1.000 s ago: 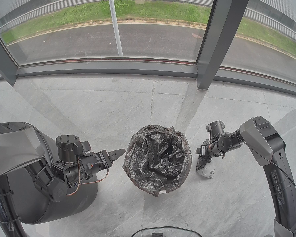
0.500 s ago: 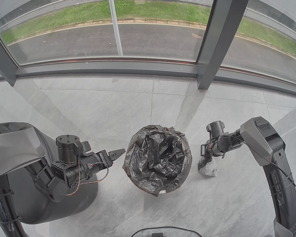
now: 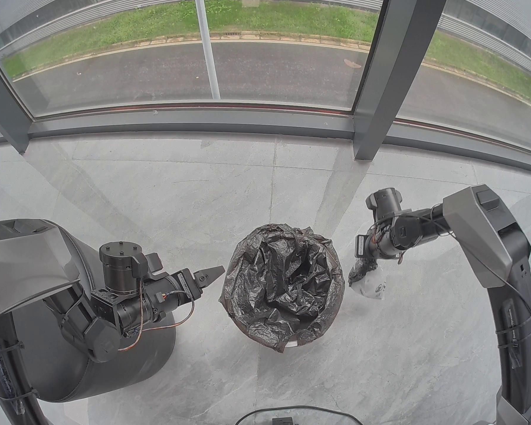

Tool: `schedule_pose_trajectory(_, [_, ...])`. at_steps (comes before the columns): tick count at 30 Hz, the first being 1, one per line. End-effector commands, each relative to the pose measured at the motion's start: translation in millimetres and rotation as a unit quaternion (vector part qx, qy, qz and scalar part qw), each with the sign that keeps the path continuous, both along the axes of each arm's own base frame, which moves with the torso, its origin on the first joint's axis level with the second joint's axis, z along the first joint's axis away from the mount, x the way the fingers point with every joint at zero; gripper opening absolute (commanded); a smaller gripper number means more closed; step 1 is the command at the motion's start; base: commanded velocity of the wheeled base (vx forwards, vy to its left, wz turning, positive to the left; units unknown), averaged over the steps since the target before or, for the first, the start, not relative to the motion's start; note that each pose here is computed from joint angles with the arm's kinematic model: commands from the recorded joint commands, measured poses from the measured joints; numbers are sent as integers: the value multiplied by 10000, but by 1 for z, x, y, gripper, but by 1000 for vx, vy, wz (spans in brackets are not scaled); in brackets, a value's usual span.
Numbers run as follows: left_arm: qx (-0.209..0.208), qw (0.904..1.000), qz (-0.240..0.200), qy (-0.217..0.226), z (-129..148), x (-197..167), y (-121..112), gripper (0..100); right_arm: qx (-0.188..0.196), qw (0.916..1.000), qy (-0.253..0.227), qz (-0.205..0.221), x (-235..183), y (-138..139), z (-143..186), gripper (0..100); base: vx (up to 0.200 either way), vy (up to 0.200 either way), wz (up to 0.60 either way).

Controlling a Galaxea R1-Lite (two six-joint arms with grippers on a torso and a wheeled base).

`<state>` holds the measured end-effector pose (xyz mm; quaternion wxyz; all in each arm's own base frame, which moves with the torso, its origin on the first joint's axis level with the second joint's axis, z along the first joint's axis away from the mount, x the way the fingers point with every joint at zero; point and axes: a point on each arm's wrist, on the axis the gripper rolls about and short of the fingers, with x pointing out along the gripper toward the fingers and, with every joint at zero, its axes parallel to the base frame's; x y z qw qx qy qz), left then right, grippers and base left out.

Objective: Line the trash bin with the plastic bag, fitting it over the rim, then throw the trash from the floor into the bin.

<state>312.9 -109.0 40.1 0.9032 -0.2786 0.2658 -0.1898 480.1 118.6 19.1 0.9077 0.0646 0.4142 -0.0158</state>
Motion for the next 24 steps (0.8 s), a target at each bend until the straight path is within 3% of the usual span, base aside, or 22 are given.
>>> schedule_pose_trajectory(1, [-36, 9999, 3, -105, 8, -2, 1, 100, 44, 9957, -904, 173, -56, 34, 148, 0, 0, 0, 0])
schedule_pose_trajectory(7, [-66, 9998, -35, -184, 16, -7, 0, 100, -15, 9889, -1454, 288, -121, 47, 241, 0, 0, 0, 0])
schedule_pose_trajectory(12, [-66, 9998, -35, -184, 15, -7, 0, 100, 240, 9827, -1598, 901, -167, 72, 271, 0, 0, 0, 0])
schedule_pose_trajectory(15, [-58, 9998, -45, -181, 15, -7, 0, 100, 431, 9800, -1479, 1262, -181, 94, 268, 0, 0, 0, 0])
schedule_pose_trajectory(18, [-54, 9998, -55, -192, 16, -7, -1, 100, 812, 9774, -848, 1760, -188, 130, 240, 0, 0, 0, 0])
schedule_pose_trajectory(24, [-52, 9998, -63, -176, 15, -8, -1, 100, 933, 9798, -217, 1758, -161, 157, 186, 0, 0, 0, 0])
